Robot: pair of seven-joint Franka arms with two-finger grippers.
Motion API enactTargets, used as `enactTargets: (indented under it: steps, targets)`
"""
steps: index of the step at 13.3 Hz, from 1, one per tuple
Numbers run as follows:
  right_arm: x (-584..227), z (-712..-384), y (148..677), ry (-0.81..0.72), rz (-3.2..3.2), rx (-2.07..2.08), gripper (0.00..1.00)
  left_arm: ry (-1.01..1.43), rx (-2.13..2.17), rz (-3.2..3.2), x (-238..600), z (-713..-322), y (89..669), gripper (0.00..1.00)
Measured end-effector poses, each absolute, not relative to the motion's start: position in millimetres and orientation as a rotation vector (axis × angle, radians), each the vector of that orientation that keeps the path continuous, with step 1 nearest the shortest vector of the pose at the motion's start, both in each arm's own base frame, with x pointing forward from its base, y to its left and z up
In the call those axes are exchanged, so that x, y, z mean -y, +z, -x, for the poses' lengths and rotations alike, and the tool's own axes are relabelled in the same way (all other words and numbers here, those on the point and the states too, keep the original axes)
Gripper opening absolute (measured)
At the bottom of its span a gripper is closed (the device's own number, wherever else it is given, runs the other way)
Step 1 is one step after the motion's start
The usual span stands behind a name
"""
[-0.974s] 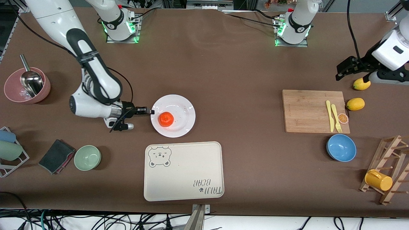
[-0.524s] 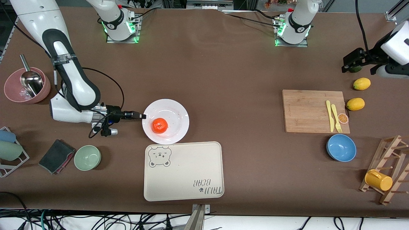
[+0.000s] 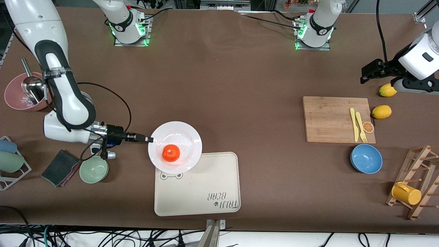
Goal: Place orange and plate with both arms
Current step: 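Slide the plate with the right gripper onto the bear tray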
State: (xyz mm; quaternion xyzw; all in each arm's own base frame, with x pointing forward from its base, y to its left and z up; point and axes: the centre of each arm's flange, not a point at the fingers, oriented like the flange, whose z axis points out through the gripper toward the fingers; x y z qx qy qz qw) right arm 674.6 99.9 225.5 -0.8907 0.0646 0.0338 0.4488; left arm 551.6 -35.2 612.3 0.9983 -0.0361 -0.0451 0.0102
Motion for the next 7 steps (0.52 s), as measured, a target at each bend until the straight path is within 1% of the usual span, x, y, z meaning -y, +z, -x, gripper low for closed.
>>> enactTargets:
  steps: [3,7]
  targets:
    - [-98.4,-700.5,194.6,0.065,2.159,-0.194,0.05,-0.139,0.115,-3.116,35.9,-551.6,612.9,1.0]
    - [-109.3,-728.0,171.9,-0.007,2.119,-0.242,0.05,-0.14,0.127,-3.116,40.4,-551.4,612.7,1.0]
